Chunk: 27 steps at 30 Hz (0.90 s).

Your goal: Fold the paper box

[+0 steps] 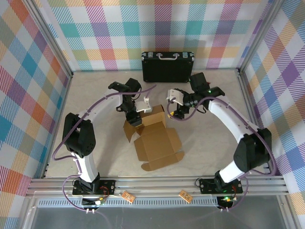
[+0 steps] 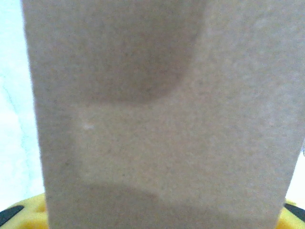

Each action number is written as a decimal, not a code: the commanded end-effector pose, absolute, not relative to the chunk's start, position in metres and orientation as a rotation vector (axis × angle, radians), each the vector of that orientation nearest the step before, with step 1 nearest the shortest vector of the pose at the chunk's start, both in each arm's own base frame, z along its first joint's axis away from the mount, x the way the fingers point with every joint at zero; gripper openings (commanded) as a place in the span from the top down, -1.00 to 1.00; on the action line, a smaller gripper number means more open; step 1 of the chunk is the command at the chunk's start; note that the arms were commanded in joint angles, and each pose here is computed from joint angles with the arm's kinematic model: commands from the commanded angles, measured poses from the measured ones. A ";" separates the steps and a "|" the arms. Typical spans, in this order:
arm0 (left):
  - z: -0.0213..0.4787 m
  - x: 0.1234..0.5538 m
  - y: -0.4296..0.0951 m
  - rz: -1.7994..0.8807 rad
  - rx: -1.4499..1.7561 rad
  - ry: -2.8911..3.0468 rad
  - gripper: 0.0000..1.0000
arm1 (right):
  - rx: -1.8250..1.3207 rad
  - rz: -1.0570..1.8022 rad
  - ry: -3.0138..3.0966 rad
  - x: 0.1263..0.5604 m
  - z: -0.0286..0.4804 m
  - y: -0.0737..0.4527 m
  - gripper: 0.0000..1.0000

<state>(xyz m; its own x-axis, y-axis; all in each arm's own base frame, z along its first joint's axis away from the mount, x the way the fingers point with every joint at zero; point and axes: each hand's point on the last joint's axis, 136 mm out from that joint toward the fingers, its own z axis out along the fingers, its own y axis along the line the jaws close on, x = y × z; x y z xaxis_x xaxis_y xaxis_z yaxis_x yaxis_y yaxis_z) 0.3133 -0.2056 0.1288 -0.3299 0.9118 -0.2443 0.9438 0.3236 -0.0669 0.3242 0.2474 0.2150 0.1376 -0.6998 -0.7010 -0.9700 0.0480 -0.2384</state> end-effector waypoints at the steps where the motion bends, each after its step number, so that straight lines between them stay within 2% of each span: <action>1: 0.139 0.307 -0.211 -0.366 1.746 2.382 -0.04 | -1.850 0.553 1.594 0.308 0.204 0.247 -0.78; 6: 0.140 0.311 -0.212 -0.340 1.744 2.369 -0.05 | -1.860 0.536 1.571 0.315 0.191 0.248 -0.79; 19: 0.142 0.309 -0.212 -0.303 1.817 2.310 -0.06 | -1.873 0.579 1.539 0.325 0.200 0.257 -0.83; 27: 0.143 0.309 -0.215 -0.306 1.834 2.278 -0.07 | -1.887 0.782 1.548 0.306 0.189 0.272 -0.83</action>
